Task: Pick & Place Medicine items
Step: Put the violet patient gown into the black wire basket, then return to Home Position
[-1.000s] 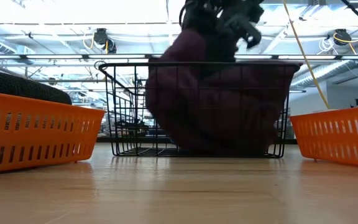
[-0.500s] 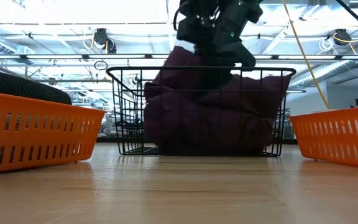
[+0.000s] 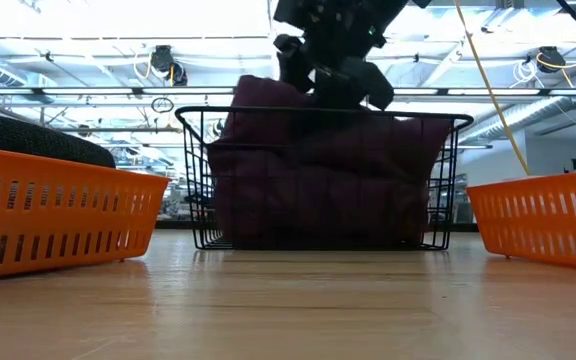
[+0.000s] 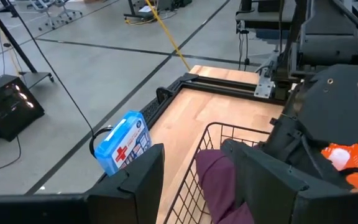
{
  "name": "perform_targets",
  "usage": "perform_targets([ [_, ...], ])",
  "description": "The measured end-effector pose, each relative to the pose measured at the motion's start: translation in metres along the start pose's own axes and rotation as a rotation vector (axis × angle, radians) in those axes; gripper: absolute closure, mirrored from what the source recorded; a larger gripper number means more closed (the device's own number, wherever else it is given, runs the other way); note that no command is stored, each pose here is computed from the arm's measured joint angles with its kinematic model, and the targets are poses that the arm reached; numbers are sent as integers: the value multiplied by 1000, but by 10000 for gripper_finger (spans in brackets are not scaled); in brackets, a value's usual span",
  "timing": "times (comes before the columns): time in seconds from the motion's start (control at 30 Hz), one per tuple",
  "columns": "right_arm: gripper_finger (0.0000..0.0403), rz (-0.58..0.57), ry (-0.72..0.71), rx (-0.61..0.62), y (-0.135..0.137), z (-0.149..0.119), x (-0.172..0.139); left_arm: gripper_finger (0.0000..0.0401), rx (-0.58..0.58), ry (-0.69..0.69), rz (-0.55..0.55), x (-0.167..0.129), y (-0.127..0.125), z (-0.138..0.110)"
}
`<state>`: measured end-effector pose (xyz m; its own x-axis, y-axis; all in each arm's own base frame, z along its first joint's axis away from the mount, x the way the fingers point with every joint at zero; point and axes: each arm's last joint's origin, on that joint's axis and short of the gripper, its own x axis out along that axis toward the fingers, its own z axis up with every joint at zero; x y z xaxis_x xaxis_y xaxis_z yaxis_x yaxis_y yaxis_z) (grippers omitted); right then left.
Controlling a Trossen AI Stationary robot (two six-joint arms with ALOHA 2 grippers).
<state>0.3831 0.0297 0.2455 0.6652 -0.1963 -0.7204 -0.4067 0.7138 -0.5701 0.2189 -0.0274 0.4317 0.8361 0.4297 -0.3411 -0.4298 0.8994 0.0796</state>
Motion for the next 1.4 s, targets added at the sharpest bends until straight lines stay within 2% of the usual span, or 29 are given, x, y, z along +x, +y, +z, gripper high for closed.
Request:
perform_targets([
  [0.23,122,-67,9,-30,-2,3,1,201,-4,1,0,0,0,0],
  [0.53,131,-303,97,-66,-14,6,-2,201,-4,2,0,0,0,0],
  [0.77,131,-314,64,14,-16,7,-4,201,10,20,4,0,0,-2],
  [0.87,133,-307,-25,96,-23,10,-26,201,22,27,5,0,1,-3],
  [0.97,139,-324,-142,207,-37,10,-63,201,85,27,4,0,1,-3],
  [1.1,148,-410,-264,372,-55,-1,-115,201,155,38,0,0,1,-4],
  [1.23,148,-463,-321,498,-61,-26,-164,201,135,96,-43,0,0,-10],
  [1.33,144,-422,-248,583,-47,-57,-192,201,128,85,-77,1,-1,-21],
  [1.4,143,-390,-302,651,-35,-76,-205,201,124,65,-96,-3,1,-35],
])
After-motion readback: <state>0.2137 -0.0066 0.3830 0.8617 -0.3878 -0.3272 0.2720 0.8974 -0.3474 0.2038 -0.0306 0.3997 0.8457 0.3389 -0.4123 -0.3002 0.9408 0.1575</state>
